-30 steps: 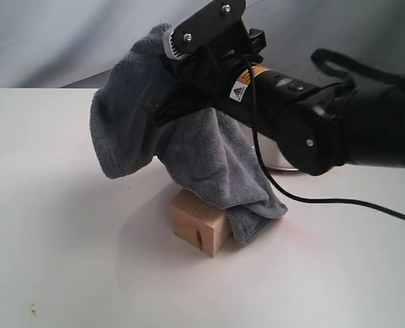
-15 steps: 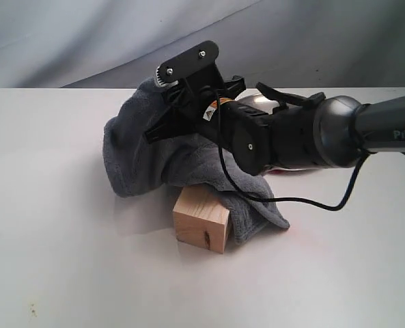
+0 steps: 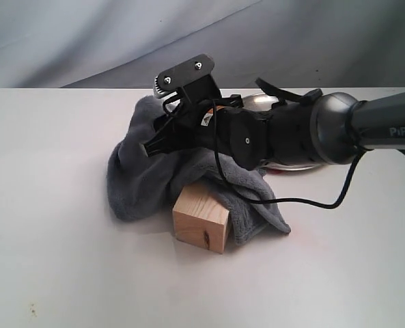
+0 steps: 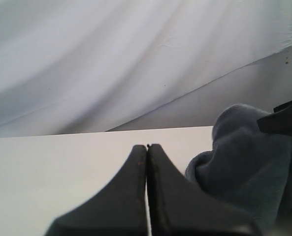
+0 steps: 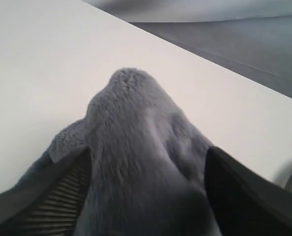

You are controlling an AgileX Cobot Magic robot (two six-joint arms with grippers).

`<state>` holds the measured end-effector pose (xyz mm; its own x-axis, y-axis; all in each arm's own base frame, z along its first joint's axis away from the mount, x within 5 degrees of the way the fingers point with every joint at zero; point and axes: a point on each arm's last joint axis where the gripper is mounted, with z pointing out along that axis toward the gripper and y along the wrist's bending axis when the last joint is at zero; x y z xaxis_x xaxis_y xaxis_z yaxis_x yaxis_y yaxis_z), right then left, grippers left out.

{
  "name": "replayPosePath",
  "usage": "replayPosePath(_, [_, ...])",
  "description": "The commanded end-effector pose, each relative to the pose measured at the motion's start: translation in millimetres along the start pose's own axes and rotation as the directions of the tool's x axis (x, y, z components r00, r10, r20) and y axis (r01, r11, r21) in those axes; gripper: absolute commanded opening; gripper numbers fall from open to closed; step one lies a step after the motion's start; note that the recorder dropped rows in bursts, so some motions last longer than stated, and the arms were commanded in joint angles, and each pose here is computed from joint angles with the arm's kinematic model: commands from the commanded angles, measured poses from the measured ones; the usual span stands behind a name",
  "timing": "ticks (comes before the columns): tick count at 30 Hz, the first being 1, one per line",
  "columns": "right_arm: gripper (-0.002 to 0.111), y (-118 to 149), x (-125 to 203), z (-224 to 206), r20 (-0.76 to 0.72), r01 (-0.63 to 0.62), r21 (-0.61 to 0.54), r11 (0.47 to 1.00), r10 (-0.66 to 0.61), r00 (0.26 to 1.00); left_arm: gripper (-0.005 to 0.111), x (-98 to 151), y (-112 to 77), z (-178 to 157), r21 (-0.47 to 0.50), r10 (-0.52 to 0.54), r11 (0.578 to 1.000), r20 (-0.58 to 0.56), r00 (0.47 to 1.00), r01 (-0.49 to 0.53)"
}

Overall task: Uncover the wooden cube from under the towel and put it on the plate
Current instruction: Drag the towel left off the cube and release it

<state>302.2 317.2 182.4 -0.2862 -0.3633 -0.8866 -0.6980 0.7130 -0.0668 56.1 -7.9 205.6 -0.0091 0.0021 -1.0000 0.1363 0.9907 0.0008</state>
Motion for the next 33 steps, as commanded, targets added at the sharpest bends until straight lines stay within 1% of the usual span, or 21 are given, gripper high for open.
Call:
replayPosePath(1, [0.072,0,-4,-2,0.007,0.003,-0.001,1.000,-0.003,1.000,0.000,0,0.2,0,-0.003,-0.005,1.000,0.011,1.000,0.005])
replayPosePath(4, [0.072,-1,-15,-12,0.025,-0.034,-0.001,0.999,0.034,0.999,0.000,0,0.2,0,-0.003,-0.005,1.000,0.011,1.000,0.005])
replayPosePath(8, [0.072,1,-35,-37,-0.001,-0.039,-0.049,0.998,0.039,0.999,0.000,0,0.2,0,-0.003,-0.005,1.000,0.011,1.000,0.005])
replayPosePath(11, [0.072,7,-38,-59,-0.143,-0.035,-0.136,0.990,0.016,0.990,0.000,0,0.2,0,-0.003,-0.005,1.000,0.011,1.000,0.005])
replayPosePath(13, [0.072,10,-35,-70,-0.238,-0.002,-0.185,0.983,-0.043,0.970,0.000,0,0.2,0,-0.003,-0.005,1.000,0.011,1.000,0.005])
replayPosePath(15, [0.072,11,-29,-74,-0.299,0.037,-0.209,0.977,-0.100,0.949,0.000,0,0.2,0,-0.003,-0.005,1.000,0.011,1.000,0.005])
replayPosePath(17, [0.072,6,-22,-73,-0.355,0.056,-0.194,0.979,-0.123,0.927,0.000,0,0.2,0,-0.003,-0.005,1.000,0.011,1.000,0.005])
replayPosePath(22, [0.072,-15,-8,-72,-0.488,0.085,-0.073,0.994,-0.110,0.866,0.000,0,0.2,0,-0.003,-0.005,1.000,0.011,1.000,0.005])
replayPosePath(26, [0.072,-18,-1,-76,-0.561,0.090,-0.064,0.994,-0.110,0.820,0.000,0,0.2,0,-0.003,-0.005,1.000,0.011,1.000,0.005])
replayPosePath(30, [0.071,-18,-1,-77,-0.570,0.089,-0.066,0.994,-0.111,0.814,0.000,0,0.2,0,-0.003,-0.005,1.000,0.011,1.000,0.005])
replayPosePath(32, [0.069,-18,0,-77,-0.576,0.086,-0.066,0.994,-0.108,0.810,0.000,0,0.2,0,-0.003,-0.005,1.000,0.011,1.000,0.005])
replayPosePath(33, [0.065,-18,0,-77,-0.577,0.086,-0.066,0.994,-0.108,0.809,0.000,0,0.2,0,-0.003,-0.005,1.000,0.011,1.000,0.005])
